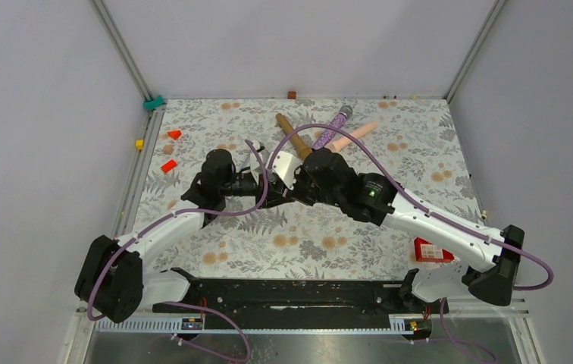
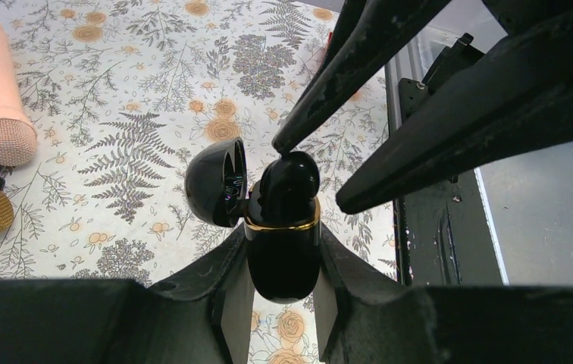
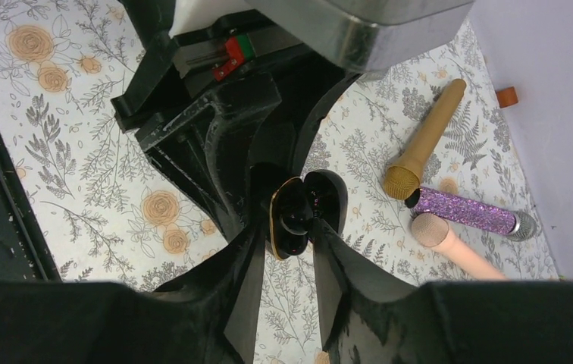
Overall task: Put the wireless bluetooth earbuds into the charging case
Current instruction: Place the earbud in the charging case.
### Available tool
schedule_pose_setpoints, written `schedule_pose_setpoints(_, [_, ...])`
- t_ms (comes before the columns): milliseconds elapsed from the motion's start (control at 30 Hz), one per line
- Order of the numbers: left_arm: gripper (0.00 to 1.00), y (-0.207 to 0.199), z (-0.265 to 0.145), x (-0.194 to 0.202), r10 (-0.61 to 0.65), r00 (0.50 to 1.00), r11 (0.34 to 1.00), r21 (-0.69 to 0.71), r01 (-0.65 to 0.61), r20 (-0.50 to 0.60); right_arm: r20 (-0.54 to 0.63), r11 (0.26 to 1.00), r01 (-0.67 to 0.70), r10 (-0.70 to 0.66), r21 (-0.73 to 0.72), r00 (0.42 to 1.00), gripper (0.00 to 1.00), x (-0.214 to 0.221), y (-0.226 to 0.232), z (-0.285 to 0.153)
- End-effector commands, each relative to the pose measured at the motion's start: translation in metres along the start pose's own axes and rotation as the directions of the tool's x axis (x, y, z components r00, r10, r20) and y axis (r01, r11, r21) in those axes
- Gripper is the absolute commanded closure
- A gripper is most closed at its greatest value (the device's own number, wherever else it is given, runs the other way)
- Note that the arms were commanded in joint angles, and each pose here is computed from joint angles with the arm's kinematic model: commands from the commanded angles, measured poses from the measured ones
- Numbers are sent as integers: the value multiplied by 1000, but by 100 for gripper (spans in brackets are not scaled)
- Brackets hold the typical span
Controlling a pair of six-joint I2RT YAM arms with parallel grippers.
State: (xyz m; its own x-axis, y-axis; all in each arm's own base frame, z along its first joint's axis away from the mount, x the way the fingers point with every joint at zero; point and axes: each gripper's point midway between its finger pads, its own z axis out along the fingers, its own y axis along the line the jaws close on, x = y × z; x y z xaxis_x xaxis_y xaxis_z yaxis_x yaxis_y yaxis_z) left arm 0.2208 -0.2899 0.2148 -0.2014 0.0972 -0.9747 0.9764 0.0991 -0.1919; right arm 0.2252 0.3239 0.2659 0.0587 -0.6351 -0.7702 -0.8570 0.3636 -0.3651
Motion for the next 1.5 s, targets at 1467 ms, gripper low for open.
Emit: schedule_pose_setpoints(1467, [100,-82,-22,-30,209,958,907,328,-265,197,190,848,-329,434,-415,880,23,-42,19,-50])
